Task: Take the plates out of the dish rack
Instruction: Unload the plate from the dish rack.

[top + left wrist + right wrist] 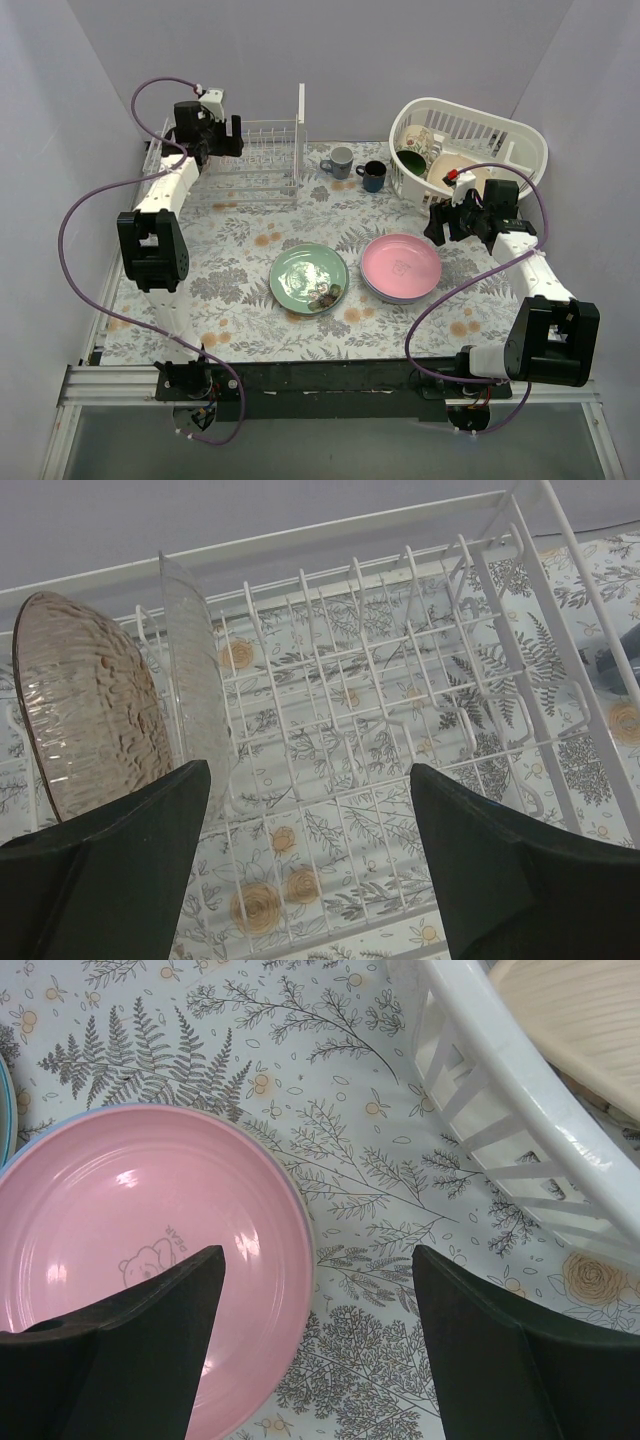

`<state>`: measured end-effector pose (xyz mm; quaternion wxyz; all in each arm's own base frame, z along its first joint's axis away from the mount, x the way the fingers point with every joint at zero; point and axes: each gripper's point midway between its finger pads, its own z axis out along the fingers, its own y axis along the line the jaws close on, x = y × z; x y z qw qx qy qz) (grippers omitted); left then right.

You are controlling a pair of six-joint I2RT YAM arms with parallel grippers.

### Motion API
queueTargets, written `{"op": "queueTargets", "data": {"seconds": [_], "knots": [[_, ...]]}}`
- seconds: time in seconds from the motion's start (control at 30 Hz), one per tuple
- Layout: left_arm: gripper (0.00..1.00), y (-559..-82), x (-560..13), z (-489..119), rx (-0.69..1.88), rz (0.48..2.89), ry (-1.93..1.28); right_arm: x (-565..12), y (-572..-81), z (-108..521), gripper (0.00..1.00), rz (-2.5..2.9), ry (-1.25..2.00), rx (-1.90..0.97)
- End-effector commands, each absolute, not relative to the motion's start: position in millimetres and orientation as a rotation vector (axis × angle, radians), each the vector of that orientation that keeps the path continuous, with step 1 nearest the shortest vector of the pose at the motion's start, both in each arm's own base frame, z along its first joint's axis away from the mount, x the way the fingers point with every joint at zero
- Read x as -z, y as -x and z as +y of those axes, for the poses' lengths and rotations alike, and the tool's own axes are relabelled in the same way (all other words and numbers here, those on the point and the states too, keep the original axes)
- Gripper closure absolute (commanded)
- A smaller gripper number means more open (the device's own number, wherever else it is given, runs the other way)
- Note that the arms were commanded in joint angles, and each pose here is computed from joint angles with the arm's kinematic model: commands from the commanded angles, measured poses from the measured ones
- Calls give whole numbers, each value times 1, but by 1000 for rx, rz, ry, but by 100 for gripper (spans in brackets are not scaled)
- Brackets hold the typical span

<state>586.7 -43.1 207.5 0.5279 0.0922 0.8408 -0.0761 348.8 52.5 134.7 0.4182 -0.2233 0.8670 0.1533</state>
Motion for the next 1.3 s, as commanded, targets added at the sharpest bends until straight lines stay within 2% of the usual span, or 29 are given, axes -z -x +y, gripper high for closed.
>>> {"op": "queueTargets", "data": {"seconds": [0.0,0.37,0.4,0.7,1.27], "knots": [[20,-595,-232,-35,158,1955,-213,-137,-351,55,16,2156,578,-381],[21,-591,-244,-36,160,1916,-224,-132,-352,55,16,2172,583,-390],[21,-592,-244,-16,139,1917,-193,-132,-352,55,16,2172,585,-390],[21,-592,-250,-9,144,1899,-181,-127,-352,56,16,2185,591,-394],[21,-584,-267,-14,180,1869,-195,-121,-353,58,16,2203,606,-398]]}}
